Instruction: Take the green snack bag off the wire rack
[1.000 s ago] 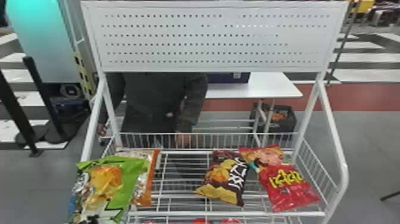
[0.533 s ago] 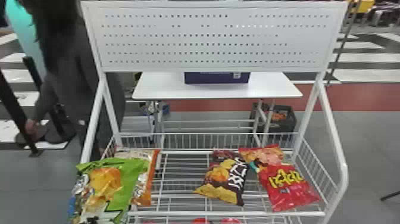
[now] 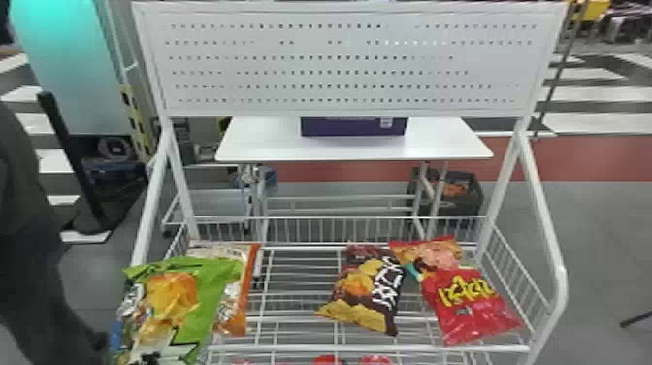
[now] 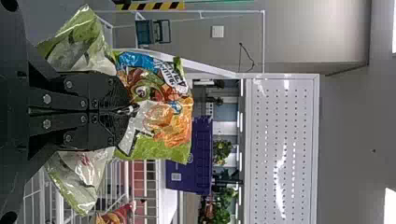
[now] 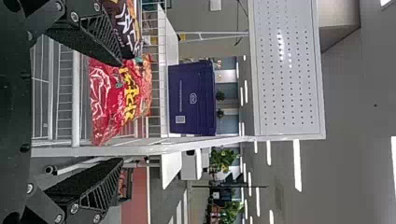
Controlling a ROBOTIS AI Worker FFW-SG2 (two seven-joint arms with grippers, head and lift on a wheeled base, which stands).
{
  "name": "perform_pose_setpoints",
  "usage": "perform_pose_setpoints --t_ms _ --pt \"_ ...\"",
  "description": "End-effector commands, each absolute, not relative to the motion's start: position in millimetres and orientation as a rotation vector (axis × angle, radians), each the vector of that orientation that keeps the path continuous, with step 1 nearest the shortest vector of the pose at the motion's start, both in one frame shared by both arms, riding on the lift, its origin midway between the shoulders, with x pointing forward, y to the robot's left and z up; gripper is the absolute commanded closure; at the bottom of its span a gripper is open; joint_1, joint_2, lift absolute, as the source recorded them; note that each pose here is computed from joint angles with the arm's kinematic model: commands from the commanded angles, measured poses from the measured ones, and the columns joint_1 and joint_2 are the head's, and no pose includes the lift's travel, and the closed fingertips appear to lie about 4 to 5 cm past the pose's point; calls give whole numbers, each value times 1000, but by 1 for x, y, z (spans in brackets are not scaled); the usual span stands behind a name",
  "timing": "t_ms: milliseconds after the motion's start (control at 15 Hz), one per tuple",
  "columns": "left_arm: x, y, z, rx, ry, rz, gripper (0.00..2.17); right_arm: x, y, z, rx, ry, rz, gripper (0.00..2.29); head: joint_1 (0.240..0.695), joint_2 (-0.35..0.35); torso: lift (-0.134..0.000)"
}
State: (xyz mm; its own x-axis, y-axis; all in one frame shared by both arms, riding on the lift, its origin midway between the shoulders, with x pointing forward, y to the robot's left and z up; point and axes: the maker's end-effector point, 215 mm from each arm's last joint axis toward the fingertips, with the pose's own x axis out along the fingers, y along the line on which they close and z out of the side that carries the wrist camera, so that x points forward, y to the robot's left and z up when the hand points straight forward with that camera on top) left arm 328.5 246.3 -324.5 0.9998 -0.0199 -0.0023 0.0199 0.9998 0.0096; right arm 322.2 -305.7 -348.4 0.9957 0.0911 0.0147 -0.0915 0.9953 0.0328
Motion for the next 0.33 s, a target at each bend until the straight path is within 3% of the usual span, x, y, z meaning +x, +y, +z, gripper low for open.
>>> perform_pose_setpoints --t_ms 0,267 --pt "328 246 -325 10 2 -20 1609 322 -306 -348 33 -15 91 174 499 0 0" --pt "328 246 -325 10 2 -20 1609 322 -306 -348 32 -14 92 174 499 0 0"
